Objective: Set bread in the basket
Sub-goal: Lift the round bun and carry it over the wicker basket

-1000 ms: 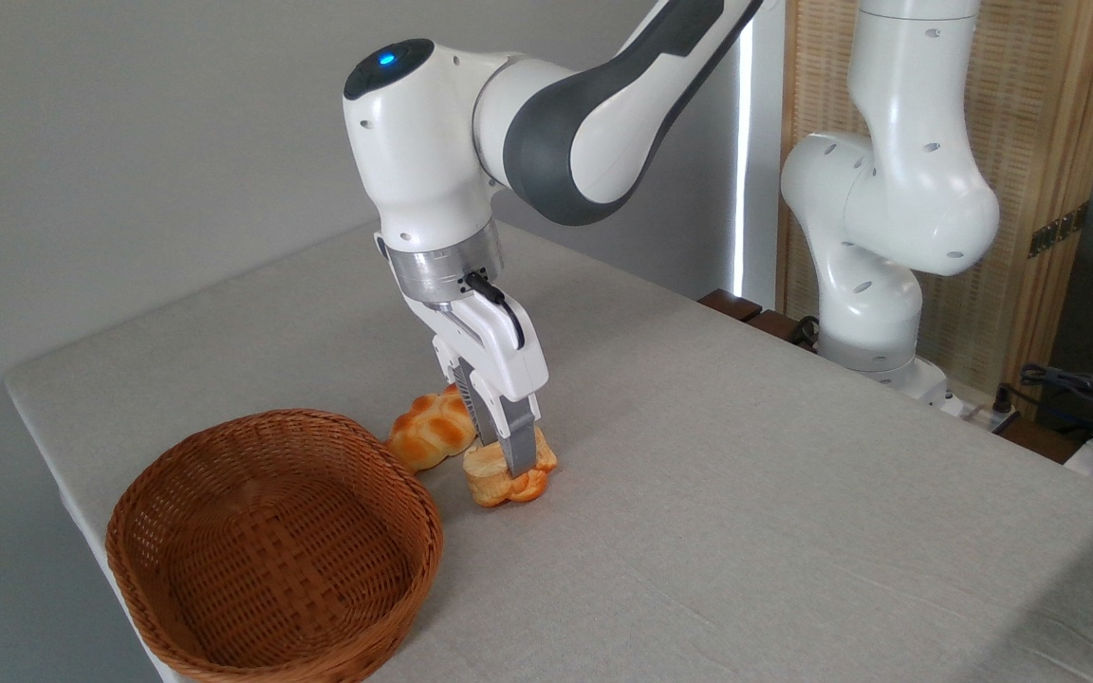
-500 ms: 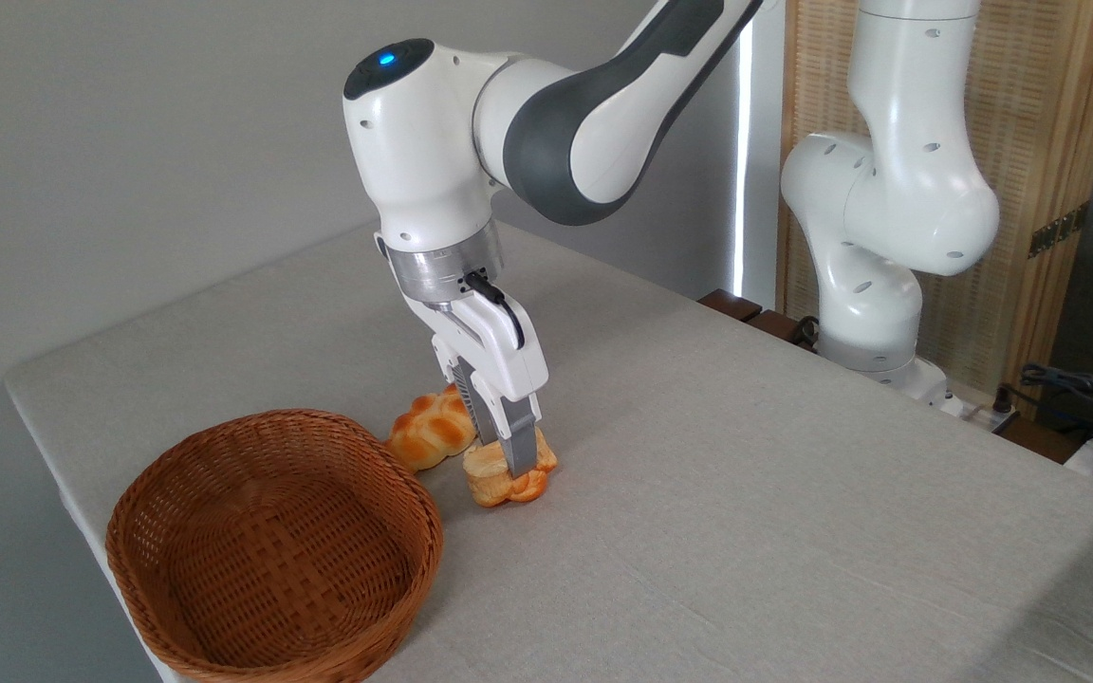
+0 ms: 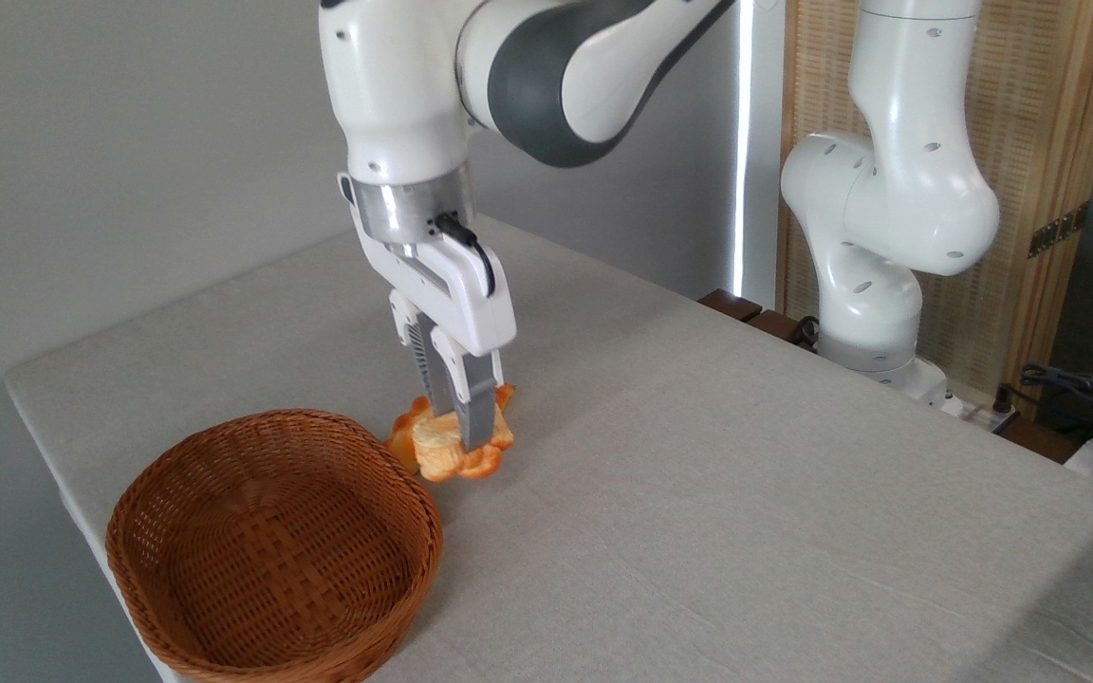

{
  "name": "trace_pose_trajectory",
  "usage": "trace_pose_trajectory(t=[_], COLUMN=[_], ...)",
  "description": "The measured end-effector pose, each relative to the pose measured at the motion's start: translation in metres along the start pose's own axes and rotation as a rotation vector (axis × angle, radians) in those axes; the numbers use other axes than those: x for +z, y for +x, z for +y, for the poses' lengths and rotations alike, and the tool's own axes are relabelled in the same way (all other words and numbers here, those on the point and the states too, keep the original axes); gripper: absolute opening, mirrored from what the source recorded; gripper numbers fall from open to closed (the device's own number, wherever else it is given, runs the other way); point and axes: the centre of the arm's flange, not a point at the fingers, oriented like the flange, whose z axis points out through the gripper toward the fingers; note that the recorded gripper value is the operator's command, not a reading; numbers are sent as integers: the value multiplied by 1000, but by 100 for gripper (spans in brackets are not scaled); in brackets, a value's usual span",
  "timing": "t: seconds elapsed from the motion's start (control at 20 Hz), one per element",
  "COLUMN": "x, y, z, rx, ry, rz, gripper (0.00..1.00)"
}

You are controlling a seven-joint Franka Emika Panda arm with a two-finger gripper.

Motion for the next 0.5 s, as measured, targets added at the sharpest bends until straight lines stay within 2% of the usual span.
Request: trace_pose_trajectory(t=[0.2,0.5], x=[-21,-34], y=[5,14], z=[-6,-19], rx=[-5,-19], ry=[31,118], rz=[42,149], gripper=[51,51])
